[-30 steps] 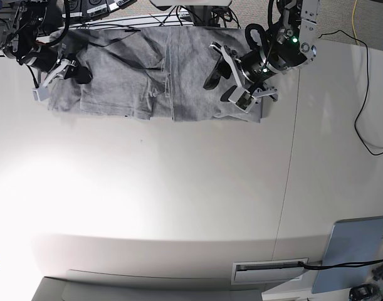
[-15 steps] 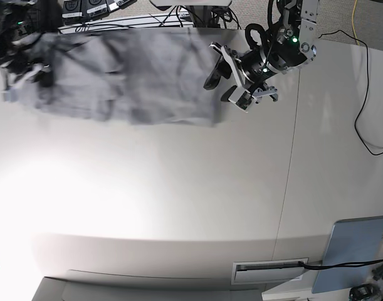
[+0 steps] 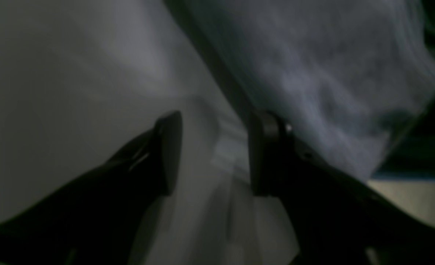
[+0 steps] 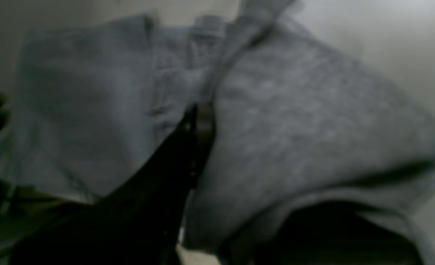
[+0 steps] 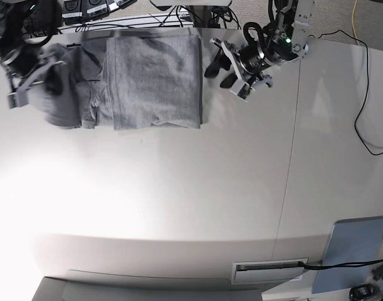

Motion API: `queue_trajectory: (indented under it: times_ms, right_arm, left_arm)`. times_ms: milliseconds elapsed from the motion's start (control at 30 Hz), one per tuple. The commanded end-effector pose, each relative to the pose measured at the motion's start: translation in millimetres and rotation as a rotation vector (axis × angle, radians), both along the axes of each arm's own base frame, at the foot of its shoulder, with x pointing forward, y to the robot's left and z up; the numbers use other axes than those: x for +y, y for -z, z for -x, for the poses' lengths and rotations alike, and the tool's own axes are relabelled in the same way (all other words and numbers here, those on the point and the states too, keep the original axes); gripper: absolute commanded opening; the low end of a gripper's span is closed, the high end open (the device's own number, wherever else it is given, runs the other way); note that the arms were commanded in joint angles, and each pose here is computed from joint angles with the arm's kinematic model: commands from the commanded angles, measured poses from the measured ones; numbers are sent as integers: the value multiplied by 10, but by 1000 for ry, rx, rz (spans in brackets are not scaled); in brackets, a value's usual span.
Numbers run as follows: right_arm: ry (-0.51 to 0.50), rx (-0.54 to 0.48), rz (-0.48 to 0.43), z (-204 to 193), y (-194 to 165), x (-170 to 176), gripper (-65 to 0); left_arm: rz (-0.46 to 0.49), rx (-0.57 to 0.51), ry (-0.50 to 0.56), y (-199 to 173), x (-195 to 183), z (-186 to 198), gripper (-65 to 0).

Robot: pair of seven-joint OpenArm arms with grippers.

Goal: Fold the T-shirt properly

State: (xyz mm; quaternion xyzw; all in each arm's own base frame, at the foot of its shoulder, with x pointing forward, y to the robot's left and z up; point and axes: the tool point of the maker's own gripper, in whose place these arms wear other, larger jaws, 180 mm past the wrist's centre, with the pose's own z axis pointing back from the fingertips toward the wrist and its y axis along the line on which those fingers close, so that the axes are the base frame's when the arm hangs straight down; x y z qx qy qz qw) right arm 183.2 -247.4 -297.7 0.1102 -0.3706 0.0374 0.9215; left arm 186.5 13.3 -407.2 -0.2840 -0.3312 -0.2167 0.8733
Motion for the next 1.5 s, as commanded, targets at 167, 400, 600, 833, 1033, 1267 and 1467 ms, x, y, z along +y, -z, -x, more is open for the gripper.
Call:
queue_trajectory:
  times_ms: [167,400,600,833,1033,1267,1467]
  right_arm:
    - [-155,-138,-34,-69,-305,964,-650]
    - [-240,-116,-66,-109,-122,1686,-650]
    - [-261,-121,11,-107,-46,1930,-650]
    - [-325,-179,82,-128,-76,2005,-650]
    - [-369,-191,86,-106,-85,2054,-482]
    - [-455,-211,-136,19,-255,2389,-376]
    - [-609,-244,-347,243,-503,2714,-376]
  left_arm:
    - [86,-29,-5,-154,-90,-57,-350]
    - [94,-39,30,-172,-124,-24,-349]
    - [90,-39,31,-168,-121,-24,-349]
    - [88,-39,31,-165,-110,-25,-349]
    - [86,-47,33,-189,-107,-33,-350]
    - [72,-120,9,-390,-9,-171,-349]
    - [29,-170,-88,-510,362,-361,-349]
